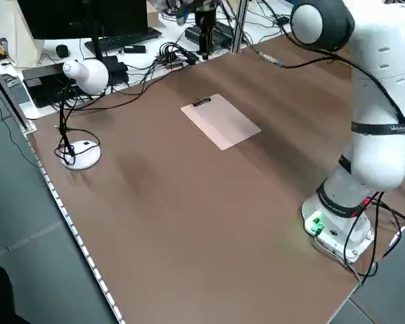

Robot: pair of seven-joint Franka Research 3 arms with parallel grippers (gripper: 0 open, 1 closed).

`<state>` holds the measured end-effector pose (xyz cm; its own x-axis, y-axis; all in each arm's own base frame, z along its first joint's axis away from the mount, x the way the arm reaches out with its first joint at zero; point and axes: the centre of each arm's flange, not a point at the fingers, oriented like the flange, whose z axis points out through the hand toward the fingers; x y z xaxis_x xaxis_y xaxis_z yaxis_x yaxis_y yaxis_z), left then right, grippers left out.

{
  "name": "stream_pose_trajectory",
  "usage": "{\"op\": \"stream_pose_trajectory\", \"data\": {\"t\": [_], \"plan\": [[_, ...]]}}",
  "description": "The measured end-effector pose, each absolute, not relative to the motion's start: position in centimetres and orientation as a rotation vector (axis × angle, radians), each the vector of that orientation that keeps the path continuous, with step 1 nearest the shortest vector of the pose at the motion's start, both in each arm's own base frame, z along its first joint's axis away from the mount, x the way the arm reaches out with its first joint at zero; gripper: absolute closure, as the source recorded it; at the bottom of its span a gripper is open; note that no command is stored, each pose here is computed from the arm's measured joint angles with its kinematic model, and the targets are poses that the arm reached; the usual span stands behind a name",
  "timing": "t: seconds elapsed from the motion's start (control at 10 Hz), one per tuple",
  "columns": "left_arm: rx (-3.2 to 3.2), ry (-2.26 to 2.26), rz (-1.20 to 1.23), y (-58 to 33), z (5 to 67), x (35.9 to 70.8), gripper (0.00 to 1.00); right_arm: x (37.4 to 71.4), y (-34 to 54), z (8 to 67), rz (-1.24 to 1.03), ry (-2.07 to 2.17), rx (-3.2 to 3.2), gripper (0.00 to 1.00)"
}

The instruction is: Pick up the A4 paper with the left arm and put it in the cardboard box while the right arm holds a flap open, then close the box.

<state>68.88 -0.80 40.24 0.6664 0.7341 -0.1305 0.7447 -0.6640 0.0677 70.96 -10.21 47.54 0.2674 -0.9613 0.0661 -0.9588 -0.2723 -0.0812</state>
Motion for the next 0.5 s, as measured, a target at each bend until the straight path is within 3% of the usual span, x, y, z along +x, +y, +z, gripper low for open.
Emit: {"op": "stream_pose_trajectory", "data": {"t": [0.5], "plan": [[2.465,1.882,-0.166,-1.6,30.3,70.6,0.0,72.6,-10.5,43.5,-0.188,1.947,-2.417,0.0]]}}
